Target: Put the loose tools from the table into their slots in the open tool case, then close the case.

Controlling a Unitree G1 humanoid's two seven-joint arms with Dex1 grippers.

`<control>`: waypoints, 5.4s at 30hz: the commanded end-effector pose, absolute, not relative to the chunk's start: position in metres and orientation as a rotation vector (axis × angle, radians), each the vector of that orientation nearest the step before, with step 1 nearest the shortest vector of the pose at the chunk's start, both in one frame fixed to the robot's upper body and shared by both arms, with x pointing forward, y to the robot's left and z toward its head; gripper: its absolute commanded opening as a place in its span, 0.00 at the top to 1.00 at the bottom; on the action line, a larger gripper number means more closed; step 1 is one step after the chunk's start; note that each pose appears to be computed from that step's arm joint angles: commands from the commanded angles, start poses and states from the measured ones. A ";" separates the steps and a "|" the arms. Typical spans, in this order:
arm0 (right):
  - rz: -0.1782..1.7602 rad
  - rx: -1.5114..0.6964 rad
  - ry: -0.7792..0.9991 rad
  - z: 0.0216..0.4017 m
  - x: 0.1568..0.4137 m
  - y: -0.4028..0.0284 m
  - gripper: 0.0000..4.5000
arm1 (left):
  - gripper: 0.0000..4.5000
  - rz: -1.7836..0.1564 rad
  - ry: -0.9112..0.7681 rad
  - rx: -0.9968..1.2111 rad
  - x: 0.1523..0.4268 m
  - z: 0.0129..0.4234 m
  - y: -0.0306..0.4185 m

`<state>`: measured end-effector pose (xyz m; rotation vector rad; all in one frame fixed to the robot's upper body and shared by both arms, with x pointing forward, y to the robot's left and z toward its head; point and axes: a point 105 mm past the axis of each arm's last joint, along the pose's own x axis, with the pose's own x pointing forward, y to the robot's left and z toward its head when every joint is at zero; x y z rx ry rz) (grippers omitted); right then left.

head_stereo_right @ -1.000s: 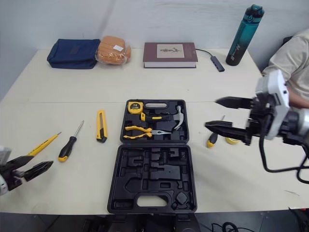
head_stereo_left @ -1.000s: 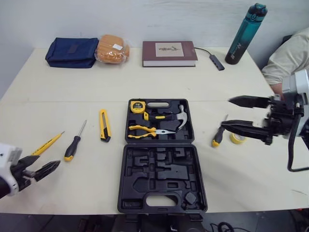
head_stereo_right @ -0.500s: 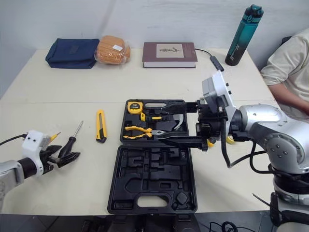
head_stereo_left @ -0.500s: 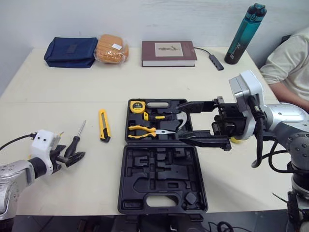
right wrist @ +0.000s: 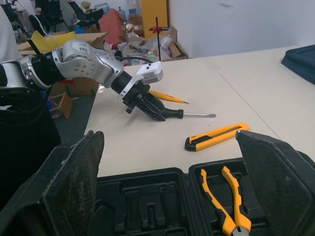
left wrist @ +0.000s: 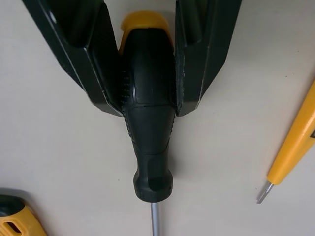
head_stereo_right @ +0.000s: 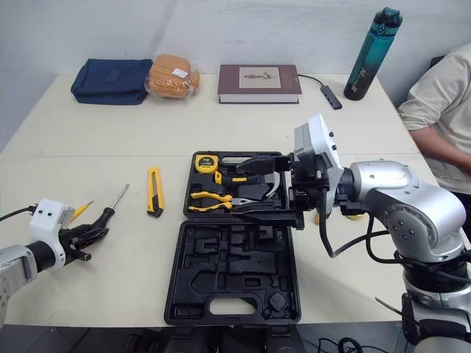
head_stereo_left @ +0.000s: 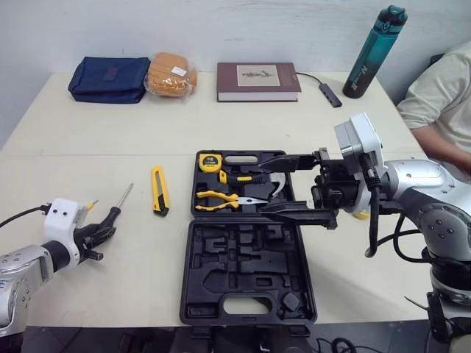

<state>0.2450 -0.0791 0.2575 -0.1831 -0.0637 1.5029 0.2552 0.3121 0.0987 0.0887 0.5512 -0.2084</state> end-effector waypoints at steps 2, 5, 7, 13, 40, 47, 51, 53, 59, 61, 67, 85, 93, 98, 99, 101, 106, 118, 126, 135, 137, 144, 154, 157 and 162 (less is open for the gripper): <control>1.525 -0.208 -0.118 0.265 0.242 -0.078 0.00 | 0.82 -0.263 0.546 0.140 0.245 0.108 0.308; 1.541 -0.206 -0.102 0.263 0.241 -0.079 0.00 | 0.82 -0.355 0.476 0.225 0.248 0.140 0.296; 1.545 -0.212 -0.069 0.259 0.240 -0.083 0.00 | 0.82 -0.404 0.464 0.277 0.252 0.151 0.288; 1.510 -0.249 0.076 0.238 0.237 -0.099 0.00 | 0.82 -0.724 0.419 0.391 0.265 0.174 0.222; 1.147 -0.248 0.335 0.185 0.224 -0.164 0.00 | 0.82 -1.330 0.532 0.844 0.270 0.155 0.087; 1.132 -0.269 0.354 0.182 0.224 -0.170 0.00 | 0.82 -1.308 0.544 0.850 0.275 0.151 0.087; 1.130 -0.271 0.345 0.182 0.225 -0.169 0.00 | 0.82 -1.314 0.539 0.861 0.278 0.146 0.086; 1.129 -0.271 0.343 0.182 0.226 -0.169 0.00 | 0.82 -1.331 0.547 0.869 0.277 0.143 0.086; 1.130 -0.270 0.336 0.183 0.227 -0.168 0.00 | 0.82 -1.321 0.540 0.895 0.279 0.136 0.086; 1.131 -0.270 0.334 0.183 0.227 -0.167 0.00 | 0.82 -1.331 0.531 0.892 0.279 0.135 0.084; 1.138 -0.270 0.335 0.182 0.225 -0.166 0.00 | 0.42 -1.310 0.500 0.897 0.284 0.141 0.085; 1.151 -0.254 0.296 0.182 0.225 -0.159 0.00 | 0.99 -1.406 0.087 0.406 0.298 0.144 0.095; 1.148 -0.248 0.297 0.180 0.227 -0.157 0.00 | 0.99 -1.466 0.088 0.405 0.296 0.130 0.084; 1.144 -0.247 0.299 0.179 0.227 -0.157 0.00 | 0.99 -1.473 0.142 0.459 0.296 0.118 0.081; 1.142 -0.247 0.299 0.179 0.227 -0.157 0.00 | 0.99 -1.472 0.170 0.477 0.296 0.113 0.081; 1.139 -0.248 0.301 0.178 0.227 -0.157 0.00 | 0.99 -1.470 0.251 0.513 0.296 0.100 0.084; 1.136 -0.249 0.303 0.178 0.227 -0.157 0.00 | 0.99 -1.424 0.442 0.628 0.296 0.068 0.099; 1.122 -0.243 0.312 0.171 0.224 -0.157 0.00 | 0.99 -1.372 0.551 0.600 0.291 0.041 0.101; 0.989 -0.233 0.286 0.178 0.231 -0.187 0.00 | 0.71 -1.383 0.204 0.150 0.268 0.144 0.119; 0.703 -0.256 0.336 0.192 0.229 -0.278 0.00 | 0.02 -0.863 0.260 0.103 0.231 0.154 0.245; 0.636 -0.266 0.355 0.193 0.226 -0.300 0.00 | 0.02 -0.701 0.280 0.101 0.224 0.152 0.282; 0.454 -0.276 0.399 0.186 0.218 -0.357 0.00 | 0.02 -0.328 0.341 0.167 0.197 0.148 0.384; 0.328 -0.292 0.412 0.184 0.209 -0.392 0.00 | 0.02 -0.129 0.367 0.158 0.170 0.148 0.444; 0.349 -0.279 0.388 0.184 0.211 -0.382 0.00 | 0.02 -0.170 0.363 0.167 0.178 0.148 0.436; 0.449 -0.231 0.331 0.183 0.213 -0.331 0.00 | 0.02 -0.400 0.329 0.161 0.204 0.158 0.381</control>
